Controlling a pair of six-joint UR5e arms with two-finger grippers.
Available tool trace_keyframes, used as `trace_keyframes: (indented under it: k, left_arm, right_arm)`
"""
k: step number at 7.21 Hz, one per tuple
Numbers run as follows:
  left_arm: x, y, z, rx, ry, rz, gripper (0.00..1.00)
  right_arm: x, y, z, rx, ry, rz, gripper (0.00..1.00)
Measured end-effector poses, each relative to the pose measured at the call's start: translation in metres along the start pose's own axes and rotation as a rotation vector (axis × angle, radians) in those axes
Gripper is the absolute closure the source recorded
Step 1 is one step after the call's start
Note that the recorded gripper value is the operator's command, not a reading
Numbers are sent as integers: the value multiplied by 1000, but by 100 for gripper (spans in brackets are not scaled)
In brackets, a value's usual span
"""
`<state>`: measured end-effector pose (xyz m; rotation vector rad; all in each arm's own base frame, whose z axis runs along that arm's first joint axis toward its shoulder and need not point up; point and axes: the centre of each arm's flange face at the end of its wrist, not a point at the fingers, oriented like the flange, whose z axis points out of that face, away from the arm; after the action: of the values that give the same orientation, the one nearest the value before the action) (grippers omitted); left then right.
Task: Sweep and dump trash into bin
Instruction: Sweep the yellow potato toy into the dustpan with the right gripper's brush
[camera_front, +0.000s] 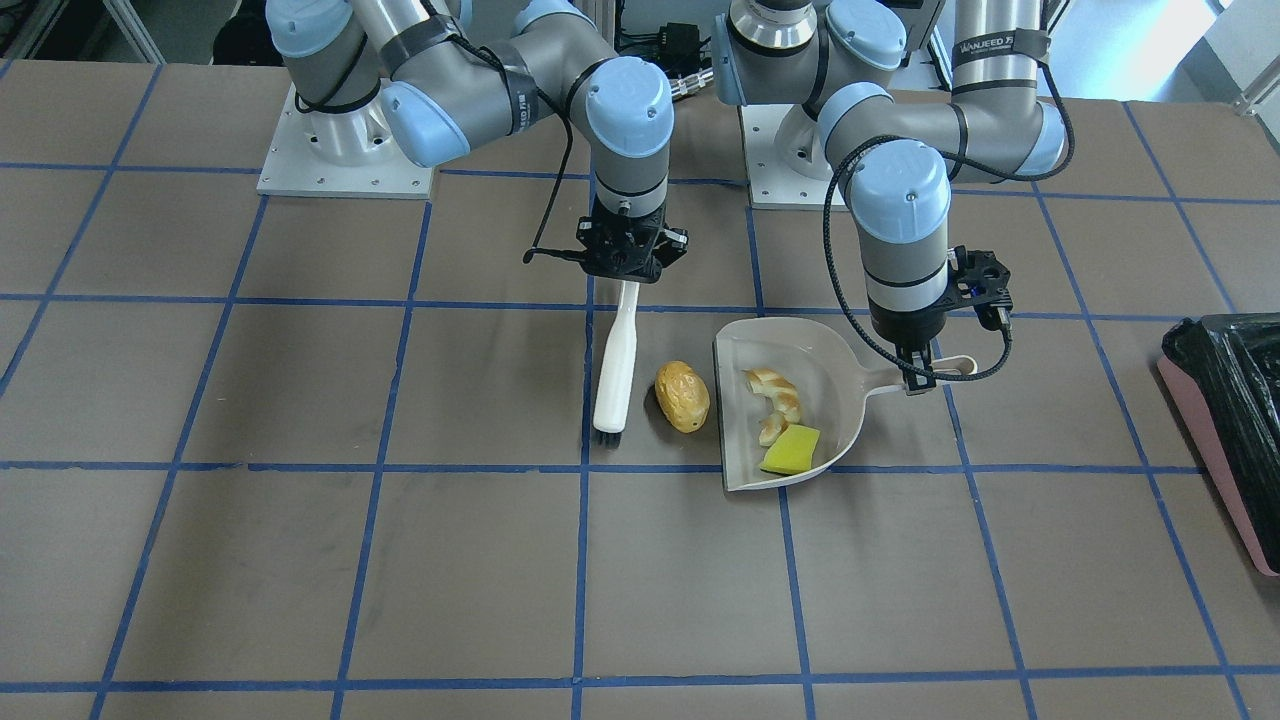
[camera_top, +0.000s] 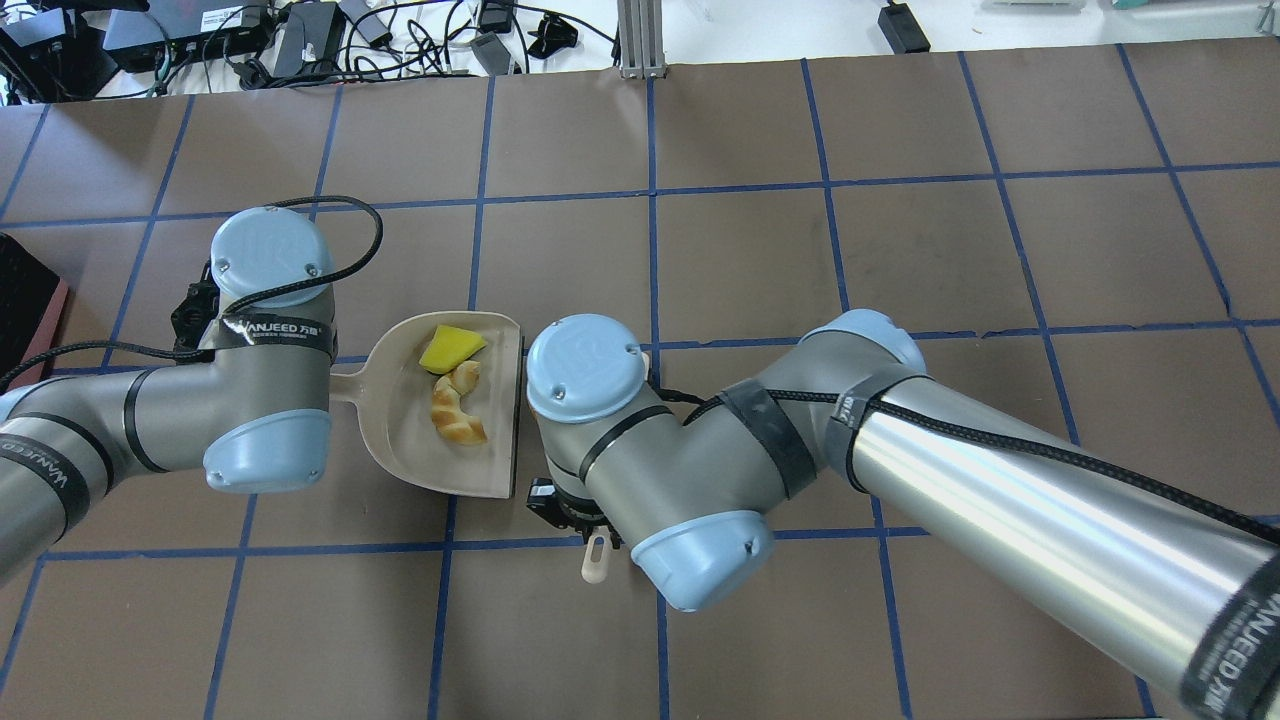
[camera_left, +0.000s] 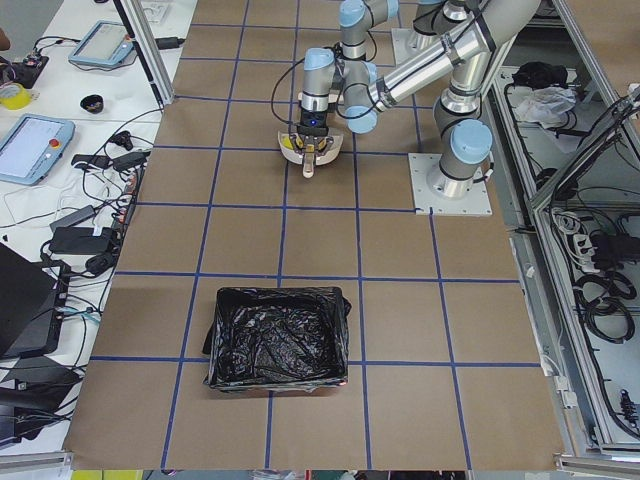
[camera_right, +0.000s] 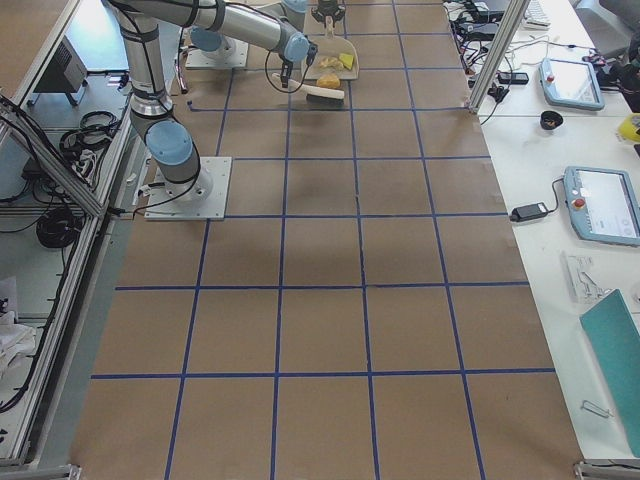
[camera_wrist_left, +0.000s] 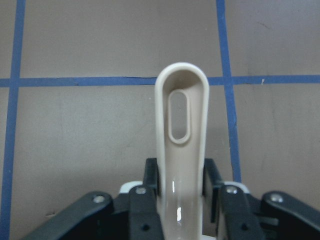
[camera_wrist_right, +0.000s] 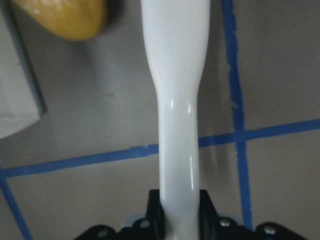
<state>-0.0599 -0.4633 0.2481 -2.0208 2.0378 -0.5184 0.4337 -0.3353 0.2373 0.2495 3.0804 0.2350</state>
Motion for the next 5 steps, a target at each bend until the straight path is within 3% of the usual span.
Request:
trace_keyframes:
  k: [2,5]
  left_arm:
    - [2,10,6,5,2,-7,100]
    - [2,34,-2,12,22,27,100]
  right_arm:
    - [-57,-9,8,5,-22,-22,100]
    - [-108,-2,6,-15,-139,-35,100]
